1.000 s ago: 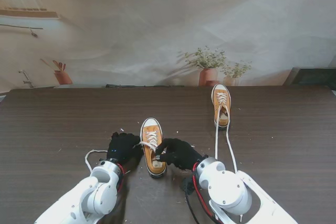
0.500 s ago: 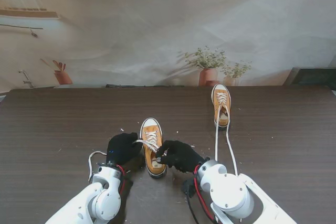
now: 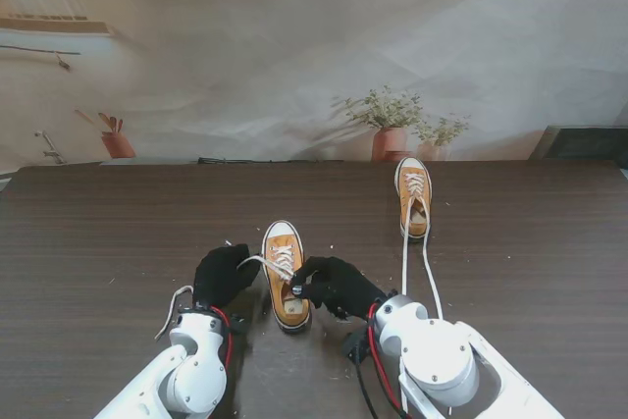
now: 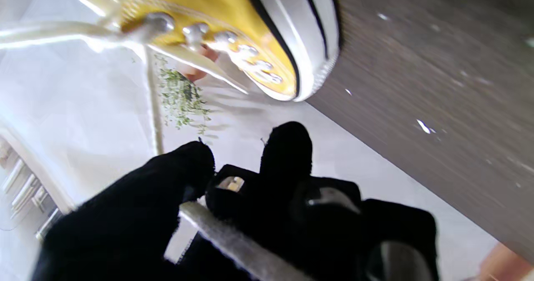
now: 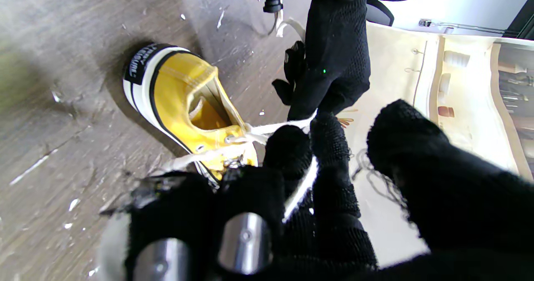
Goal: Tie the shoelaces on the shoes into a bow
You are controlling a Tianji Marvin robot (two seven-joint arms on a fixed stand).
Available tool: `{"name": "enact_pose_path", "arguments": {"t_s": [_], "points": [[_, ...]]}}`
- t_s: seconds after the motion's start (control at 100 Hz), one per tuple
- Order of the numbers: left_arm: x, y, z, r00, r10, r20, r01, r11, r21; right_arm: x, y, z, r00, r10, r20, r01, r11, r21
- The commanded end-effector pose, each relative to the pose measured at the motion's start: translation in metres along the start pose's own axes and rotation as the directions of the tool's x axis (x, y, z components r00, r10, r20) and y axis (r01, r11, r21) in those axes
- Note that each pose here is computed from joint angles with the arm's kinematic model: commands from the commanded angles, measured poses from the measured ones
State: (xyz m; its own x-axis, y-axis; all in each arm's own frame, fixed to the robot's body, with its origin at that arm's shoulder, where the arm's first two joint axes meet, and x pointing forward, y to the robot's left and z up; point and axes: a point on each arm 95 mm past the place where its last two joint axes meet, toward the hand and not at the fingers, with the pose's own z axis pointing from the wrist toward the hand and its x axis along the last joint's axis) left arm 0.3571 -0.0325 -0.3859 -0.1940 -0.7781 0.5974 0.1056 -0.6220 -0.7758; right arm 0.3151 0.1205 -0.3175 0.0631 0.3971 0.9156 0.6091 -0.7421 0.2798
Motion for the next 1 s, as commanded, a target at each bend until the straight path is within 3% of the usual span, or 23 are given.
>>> {"name": "enact_pose_path", "arguments": {"t_s": [0.0, 0.26, 0.46, 0.6, 0.85, 0.99], "points": [[-0.003, -0.008, 0.001, 1.000, 0.024, 0.014, -0.024, 1.000, 0.001, 0.007, 0.003, -0.002, 1.000, -0.010, -0.023, 0.010, 1.000, 0.007], [-0.017, -0.021, 0.002, 0.986, 0.165, 0.036, -0.163, 0.985, -0.049, 0.013, 0.021, -0.003, 0.995, -0.075, -0.061, 0.076, 0.997, 0.007], [-0.024, -0.026, 0.004, 0.976, 0.213, 0.053, -0.210, 0.976, -0.056, 0.012, 0.031, -0.002, 0.989, -0.132, -0.062, 0.131, 0.991, -0.015], [-0.025, -0.032, 0.006, 0.975, 0.214, 0.053, -0.213, 0.976, -0.037, 0.022, 0.035, -0.008, 0.979, -0.189, -0.076, 0.187, 0.982, -0.036], [-0.021, -0.037, 0.003, 0.977, 0.210, 0.046, -0.208, 0.977, -0.038, 0.043, 0.035, -0.020, 0.949, -0.292, -0.121, 0.290, 0.956, -0.035], [-0.019, -0.036, -0.001, 0.979, 0.201, 0.039, -0.199, 0.978, -0.058, 0.042, 0.037, -0.020, 0.913, -0.385, -0.137, 0.384, 0.923, -0.033]]}}
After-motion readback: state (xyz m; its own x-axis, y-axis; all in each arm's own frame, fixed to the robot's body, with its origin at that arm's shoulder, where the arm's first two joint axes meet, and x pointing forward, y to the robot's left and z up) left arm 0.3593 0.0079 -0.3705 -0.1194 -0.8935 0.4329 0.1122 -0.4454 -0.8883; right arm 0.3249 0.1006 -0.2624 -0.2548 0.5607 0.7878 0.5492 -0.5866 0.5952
